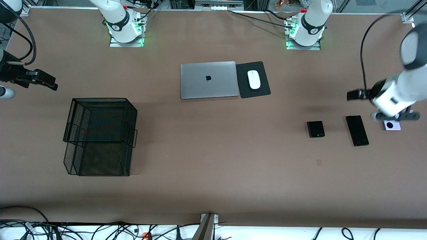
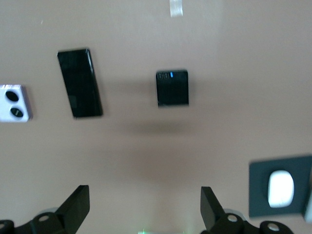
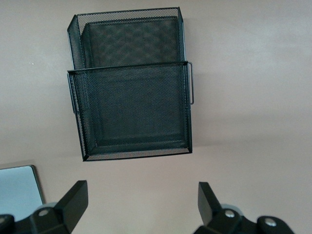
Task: Place phones with both arms
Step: 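Reach the left gripper to the small black flip phone and grasp it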
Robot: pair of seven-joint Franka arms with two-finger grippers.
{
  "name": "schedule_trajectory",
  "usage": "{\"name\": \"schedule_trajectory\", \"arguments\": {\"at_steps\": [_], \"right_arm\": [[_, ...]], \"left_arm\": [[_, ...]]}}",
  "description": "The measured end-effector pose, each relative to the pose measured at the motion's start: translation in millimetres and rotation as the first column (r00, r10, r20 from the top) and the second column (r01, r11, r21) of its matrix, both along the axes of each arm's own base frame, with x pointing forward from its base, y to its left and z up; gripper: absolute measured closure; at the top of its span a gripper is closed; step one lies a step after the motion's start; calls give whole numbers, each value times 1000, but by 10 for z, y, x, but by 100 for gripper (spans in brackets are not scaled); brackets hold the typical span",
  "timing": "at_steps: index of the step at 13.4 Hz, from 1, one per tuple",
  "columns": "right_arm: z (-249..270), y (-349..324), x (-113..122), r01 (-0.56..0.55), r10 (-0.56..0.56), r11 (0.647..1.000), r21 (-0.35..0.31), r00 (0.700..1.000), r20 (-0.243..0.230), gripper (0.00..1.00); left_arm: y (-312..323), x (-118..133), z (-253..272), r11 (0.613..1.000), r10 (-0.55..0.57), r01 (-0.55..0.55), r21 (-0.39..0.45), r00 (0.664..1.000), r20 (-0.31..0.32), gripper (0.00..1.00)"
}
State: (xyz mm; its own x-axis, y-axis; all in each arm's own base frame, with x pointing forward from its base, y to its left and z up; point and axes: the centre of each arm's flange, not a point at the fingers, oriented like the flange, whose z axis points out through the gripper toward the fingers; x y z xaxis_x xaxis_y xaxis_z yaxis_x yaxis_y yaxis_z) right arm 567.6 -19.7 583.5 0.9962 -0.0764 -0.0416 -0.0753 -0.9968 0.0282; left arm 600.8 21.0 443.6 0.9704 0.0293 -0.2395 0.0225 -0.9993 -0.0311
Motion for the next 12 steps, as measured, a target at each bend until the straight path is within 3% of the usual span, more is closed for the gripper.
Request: {"name": "schedule_trajectory", "arguments": {"at_steps": [2,5,12], "right_arm": [[1,0,0,0,0,1000,0,1000,0,0],[1,0,0,0,0,1000,0,1000,0,0],[-6,0,3,0,0,1000,0,1000,-1,0]], "left_arm": [[-23,97,-504,1000,-9,9,-1,998,65,0],[-46,-20,-1214,1000,-17,18,-2,987,157,0],[-93,-105,-2225,1000,-27,30,-8,976,215,0]]}}
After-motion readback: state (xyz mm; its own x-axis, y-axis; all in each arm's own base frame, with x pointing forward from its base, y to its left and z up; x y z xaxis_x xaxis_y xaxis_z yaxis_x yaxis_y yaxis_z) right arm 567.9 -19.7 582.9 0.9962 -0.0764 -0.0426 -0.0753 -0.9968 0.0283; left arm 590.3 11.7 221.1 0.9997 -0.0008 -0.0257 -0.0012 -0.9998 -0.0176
